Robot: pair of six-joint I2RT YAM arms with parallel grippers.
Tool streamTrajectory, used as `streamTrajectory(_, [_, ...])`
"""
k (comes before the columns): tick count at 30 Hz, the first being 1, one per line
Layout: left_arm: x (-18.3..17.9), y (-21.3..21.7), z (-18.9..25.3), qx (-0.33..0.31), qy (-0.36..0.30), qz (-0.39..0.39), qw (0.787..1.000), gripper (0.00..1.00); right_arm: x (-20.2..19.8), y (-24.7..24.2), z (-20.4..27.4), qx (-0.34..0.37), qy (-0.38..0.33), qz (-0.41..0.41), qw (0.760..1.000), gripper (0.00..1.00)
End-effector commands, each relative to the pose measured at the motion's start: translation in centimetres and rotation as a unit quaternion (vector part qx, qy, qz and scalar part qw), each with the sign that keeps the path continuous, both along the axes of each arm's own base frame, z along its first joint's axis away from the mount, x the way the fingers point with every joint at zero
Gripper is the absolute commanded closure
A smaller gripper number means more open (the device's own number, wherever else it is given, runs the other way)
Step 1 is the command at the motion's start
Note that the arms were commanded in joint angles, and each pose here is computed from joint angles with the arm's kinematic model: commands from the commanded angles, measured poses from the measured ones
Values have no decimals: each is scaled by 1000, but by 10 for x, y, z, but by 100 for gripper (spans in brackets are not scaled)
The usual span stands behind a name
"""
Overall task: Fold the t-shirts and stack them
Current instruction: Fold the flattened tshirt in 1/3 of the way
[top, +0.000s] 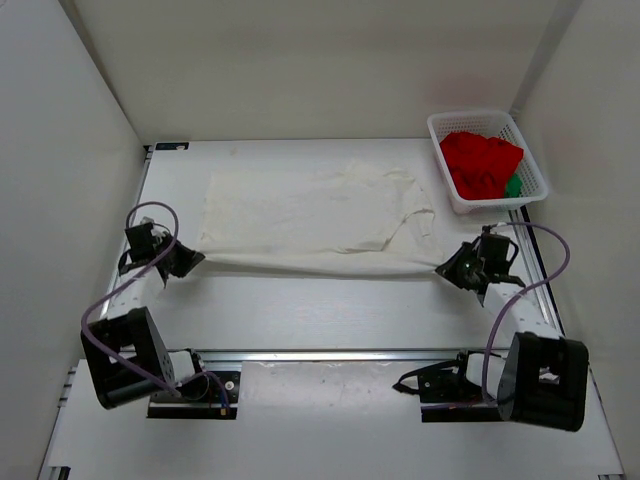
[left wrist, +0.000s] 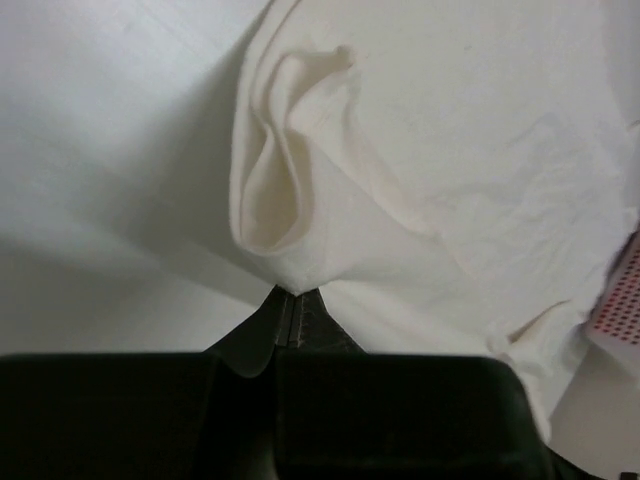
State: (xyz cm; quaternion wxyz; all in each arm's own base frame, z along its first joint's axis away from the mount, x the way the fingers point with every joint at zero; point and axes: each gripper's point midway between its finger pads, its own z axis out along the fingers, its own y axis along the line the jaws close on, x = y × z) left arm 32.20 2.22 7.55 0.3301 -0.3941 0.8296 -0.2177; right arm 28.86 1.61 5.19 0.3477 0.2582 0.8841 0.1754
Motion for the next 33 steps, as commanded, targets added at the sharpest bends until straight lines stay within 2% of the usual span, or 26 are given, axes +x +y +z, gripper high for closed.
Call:
streamTrajectory(1, [-54,2,-25,59,75,-22,995,98,-32,-7,-13,2,26,-29,999,100])
streamTrajectory(3, [-80,-2,-37,72,94,-24,993,92,-44,-7,-12,16,16,-36,999,100])
streamTrajectory(5, [-94,5,-43,69,101,-5,993,74,-50,-9,-11,20,10,-45,999,95])
streamTrajectory(6, [-94,9,-42,71,96,4,993,68,-49,-10,-6,11,1,-47,999,84])
streamTrajectory(7, [-93,7,-39,69,93,3,993,54,-46,-9,0,5,-8,-44,999,76])
streamTrajectory(8, [-88,6,-34,71,86,-2,994,46,-42,-12,8,-1,-14,-47,999,73])
streamTrajectory(9, [-81,6,-26,74,76,-7,994,33,-41,-11,14,-3,-18,-41,999,67])
streamTrajectory(10, [-72,4,-14,71,56,-9,996,29,-37,-11,23,-6,-31,-37,999,62])
streamTrajectory(13, [-49,-6,17,77,7,-30,997,33,-25,-2,52,-44,-57,-7,997,55])
streamTrajectory(15, [-33,-33,37,90,-43,-70,993,35,-17,16,67,-60,-74,28,995,52])
streamTrajectory(17, [-26,-68,45,77,-74,-103,989,43,-12,54,68,-54,-89,95,990,61])
streamTrajectory(18, [-27,-96,41,76,-81,-144,983,44,-9,78,66,-47,-101,133,985,66])
streamTrajectory(19, [-24,-106,38,75,-84,-148,983,44,-14,97,51,-42,-85,168,981,72])
streamTrajectory(20, [-26,-128,34,69,-88,-177,978,47,-12,117,55,-23,-100,204,974,76])
streamTrajectory(22, [-30,-153,18,71,-72,-216,971,49,-6,132,34,-24,-76,229,970,77])
streamTrajectory(23, [-33,-161,11,69,-64,-232,968,49,-1,141,30,-24,-76,248,966,72])
streamTrajectory(27, [-34,-153,-7,43,-54,-225,972,52,17,146,24,-19,-85,254,963,63])
streamTrajectory(33, [-38,-133,-16,48,-51,-205,976,52,32,138,9,-4,-83,236,968,62])
